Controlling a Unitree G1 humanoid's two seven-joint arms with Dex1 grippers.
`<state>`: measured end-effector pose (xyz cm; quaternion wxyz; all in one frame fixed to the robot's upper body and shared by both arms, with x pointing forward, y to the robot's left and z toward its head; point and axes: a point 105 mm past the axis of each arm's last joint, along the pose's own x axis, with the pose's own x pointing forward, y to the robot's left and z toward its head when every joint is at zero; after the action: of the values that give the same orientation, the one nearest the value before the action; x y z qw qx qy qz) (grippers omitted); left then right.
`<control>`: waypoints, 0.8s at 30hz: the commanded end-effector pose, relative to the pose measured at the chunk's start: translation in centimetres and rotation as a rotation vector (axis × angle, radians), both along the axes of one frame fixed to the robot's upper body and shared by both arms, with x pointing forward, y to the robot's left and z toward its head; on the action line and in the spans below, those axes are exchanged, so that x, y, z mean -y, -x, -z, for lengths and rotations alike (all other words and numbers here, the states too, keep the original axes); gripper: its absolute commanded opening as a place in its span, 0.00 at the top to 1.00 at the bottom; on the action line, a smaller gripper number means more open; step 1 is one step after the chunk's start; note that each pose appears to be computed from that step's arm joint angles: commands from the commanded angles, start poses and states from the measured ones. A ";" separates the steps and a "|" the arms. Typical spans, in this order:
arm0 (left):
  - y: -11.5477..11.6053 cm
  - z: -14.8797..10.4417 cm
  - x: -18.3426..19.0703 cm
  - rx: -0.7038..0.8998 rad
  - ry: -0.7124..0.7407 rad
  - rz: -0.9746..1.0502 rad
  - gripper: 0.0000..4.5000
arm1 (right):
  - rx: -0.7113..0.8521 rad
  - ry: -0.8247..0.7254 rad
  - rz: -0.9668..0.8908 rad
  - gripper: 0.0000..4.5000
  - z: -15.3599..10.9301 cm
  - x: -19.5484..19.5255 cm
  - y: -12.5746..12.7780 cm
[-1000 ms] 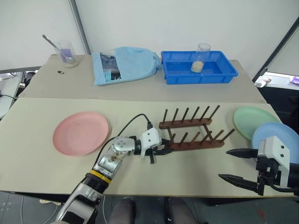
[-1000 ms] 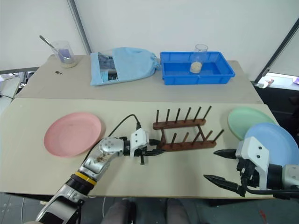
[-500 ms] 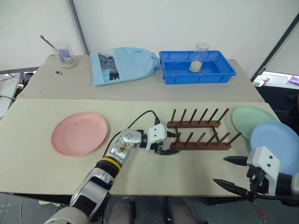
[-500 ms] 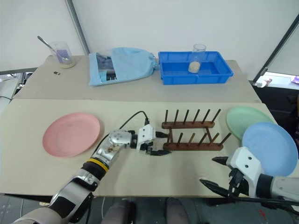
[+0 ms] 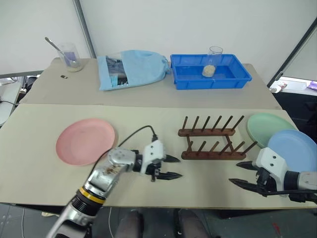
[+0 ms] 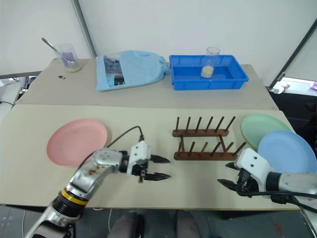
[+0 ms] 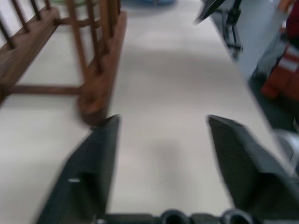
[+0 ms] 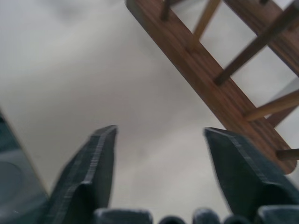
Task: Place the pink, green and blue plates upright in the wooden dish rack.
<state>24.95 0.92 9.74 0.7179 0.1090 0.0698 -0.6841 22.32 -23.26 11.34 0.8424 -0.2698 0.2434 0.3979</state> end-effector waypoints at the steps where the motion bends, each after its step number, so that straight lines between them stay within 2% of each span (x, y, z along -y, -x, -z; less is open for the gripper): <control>1: -0.2 0.4 1.2 0.065 -0.033 -0.070 0.82 | 0.024 0.049 -0.011 0.63 0.4 0.5 -1.2; 2: -0.7 1.0 1.6 0.090 -0.045 -0.108 0.94 | 0.026 0.058 -0.009 0.72 0.7 0.6 -1.7; 3: -1.2 1.4 2.1 0.107 -0.052 -0.145 1.00 | 0.034 0.065 -0.005 0.79 1.0 0.7 -2.3; 5: -2.0 1.9 2.5 0.132 -0.061 -0.193 1.00 | 0.050 0.073 -0.002 0.96 1.5 0.6 -3.2; 6: -2.2 2.0 2.7 0.149 -0.069 -0.196 1.00 | 0.063 0.081 -0.004 0.99 1.7 0.6 -3.7; 14: -5.9 1.7 3.0 0.233 -0.077 -0.339 1.00 | 0.155 0.105 -0.005 0.99 1.8 0.3 -7.3; 24: -8.3 1.6 3.4 0.306 -0.090 -0.380 1.00 | 0.217 0.109 0.006 0.99 1.4 0.0 -9.7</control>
<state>32.60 -2.41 7.13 0.8241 0.2219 0.0326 -0.5201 31.47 -23.30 8.98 0.8471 -0.3427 0.1935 0.3572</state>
